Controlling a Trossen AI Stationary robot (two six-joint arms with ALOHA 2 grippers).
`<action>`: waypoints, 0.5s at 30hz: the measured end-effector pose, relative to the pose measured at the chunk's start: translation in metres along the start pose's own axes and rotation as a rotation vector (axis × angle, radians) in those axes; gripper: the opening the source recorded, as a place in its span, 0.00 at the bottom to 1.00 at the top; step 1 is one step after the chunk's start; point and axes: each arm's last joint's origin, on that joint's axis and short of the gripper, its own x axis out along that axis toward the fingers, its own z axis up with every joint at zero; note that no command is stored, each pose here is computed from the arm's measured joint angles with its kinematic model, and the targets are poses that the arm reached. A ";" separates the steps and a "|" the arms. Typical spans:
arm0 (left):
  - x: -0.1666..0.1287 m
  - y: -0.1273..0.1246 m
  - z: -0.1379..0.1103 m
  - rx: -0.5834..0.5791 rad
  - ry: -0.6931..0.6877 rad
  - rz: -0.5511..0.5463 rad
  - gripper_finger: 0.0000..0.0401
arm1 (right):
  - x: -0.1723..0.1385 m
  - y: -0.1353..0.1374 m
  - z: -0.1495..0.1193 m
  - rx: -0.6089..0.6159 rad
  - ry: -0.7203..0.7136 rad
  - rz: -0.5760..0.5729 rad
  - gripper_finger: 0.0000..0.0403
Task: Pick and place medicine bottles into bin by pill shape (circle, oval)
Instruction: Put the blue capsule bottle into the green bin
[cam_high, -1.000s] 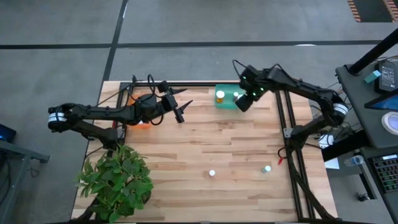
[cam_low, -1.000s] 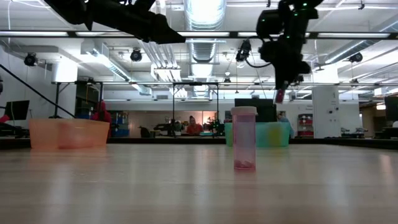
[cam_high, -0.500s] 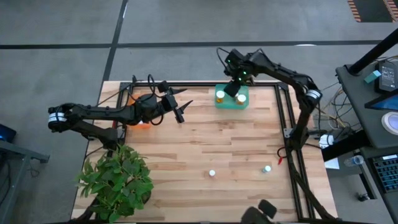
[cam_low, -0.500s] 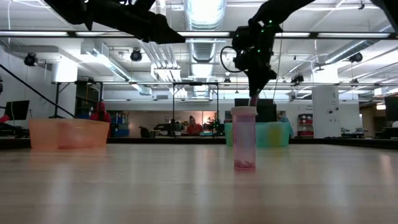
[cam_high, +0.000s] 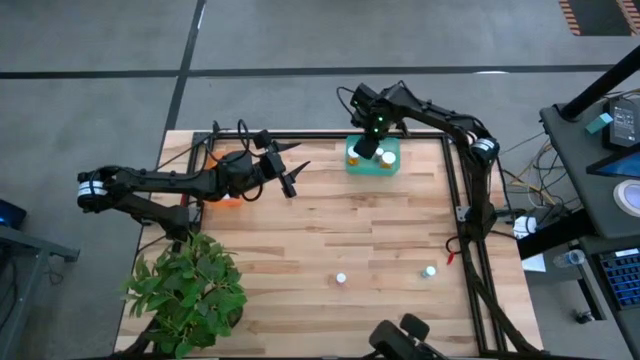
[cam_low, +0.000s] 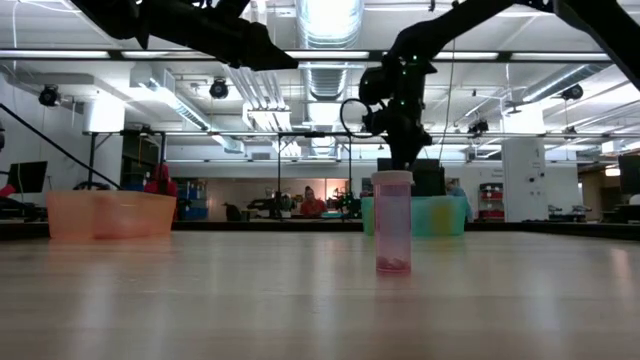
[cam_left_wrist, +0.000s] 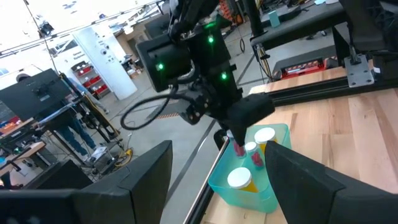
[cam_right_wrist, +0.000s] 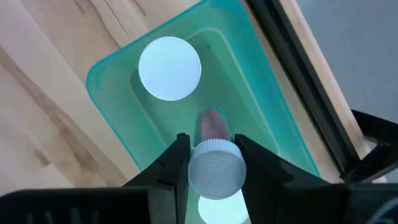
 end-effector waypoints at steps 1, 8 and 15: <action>0.000 0.000 0.000 0.000 0.000 0.000 0.59 | 0.002 0.000 0.000 -0.002 0.005 0.000 0.25; 0.000 0.000 0.000 0.000 0.000 0.000 0.59 | 0.022 -0.002 0.005 -0.012 0.039 -0.012 0.25; 0.000 0.000 0.000 0.000 0.000 0.000 0.59 | 0.041 -0.003 0.006 -0.019 0.089 -0.007 0.25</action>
